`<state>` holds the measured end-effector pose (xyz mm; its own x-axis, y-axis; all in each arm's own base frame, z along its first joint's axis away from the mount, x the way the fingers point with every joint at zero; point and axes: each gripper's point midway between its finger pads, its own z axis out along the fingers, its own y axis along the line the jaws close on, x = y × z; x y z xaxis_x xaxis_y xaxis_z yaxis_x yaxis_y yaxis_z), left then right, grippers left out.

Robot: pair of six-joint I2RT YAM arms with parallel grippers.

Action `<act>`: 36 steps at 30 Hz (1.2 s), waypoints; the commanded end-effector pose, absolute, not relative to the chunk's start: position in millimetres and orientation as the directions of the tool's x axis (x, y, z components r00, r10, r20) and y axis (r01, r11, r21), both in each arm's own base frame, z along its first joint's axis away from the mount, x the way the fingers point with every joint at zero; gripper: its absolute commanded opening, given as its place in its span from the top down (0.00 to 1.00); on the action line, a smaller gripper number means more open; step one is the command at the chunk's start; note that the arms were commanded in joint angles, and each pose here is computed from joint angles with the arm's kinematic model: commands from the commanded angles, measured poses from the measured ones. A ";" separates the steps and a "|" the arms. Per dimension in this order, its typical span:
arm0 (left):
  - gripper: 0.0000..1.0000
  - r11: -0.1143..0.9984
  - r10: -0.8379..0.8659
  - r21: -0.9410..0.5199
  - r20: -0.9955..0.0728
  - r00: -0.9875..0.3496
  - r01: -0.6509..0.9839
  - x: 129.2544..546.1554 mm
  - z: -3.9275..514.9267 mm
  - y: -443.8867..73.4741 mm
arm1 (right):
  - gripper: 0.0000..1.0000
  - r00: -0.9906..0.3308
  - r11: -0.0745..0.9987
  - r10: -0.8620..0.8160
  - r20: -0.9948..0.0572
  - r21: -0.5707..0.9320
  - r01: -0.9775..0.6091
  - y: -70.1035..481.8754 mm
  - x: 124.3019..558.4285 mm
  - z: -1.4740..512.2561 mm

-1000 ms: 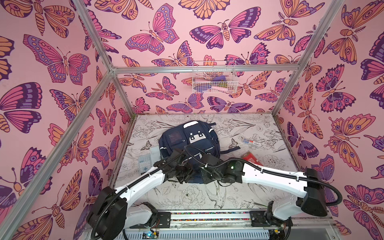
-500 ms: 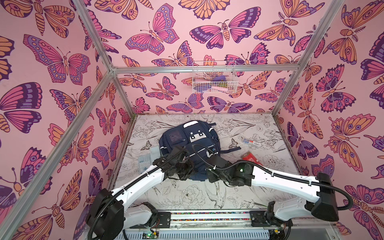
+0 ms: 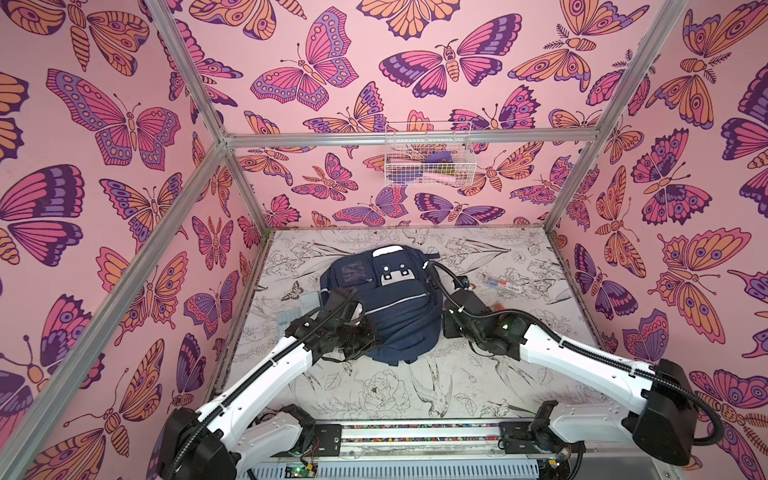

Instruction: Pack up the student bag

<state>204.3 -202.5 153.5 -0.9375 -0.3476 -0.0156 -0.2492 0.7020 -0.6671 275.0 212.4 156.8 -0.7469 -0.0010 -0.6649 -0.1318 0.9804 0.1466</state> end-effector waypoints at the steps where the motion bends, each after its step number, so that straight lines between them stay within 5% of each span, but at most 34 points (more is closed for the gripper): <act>1: 1.00 0.736 -0.271 -0.649 -0.022 -0.962 -0.193 188.8 153.7 -194.5 | 1.00 -0.718 0.999 -0.017 -0.696 0.012 -0.036 171.5 304.4 145.2; 20: 1.00 0.745 -0.271 -0.628 0.023 -0.962 -0.224 169.6 135.2 -180.6 | 1.00 -0.722 1.000 0.010 -0.692 0.003 0.011 167.9 361.0 111.6; 30: 1.00 0.754 -0.281 -0.613 0.025 -0.959 -0.237 170.8 127.9 -177.2 | 1.00 -0.752 0.993 0.013 -0.659 -0.078 0.086 139.0 355.1 95.8; 36: 1.00 0.747 -0.301 -0.614 0.027 -0.953 -0.254 170.1 124.8 -173.7 | 1.00 -0.728 0.988 0.122 -0.675 0.011 0.155 121.9 348.9 99.3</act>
<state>193.2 -188.4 133.3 -0.9513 -0.3069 -0.0304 -0.2128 0.7245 -0.6556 340.0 201.1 101.8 -0.7782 0.0611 -0.6251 -0.0673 0.9814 0.1797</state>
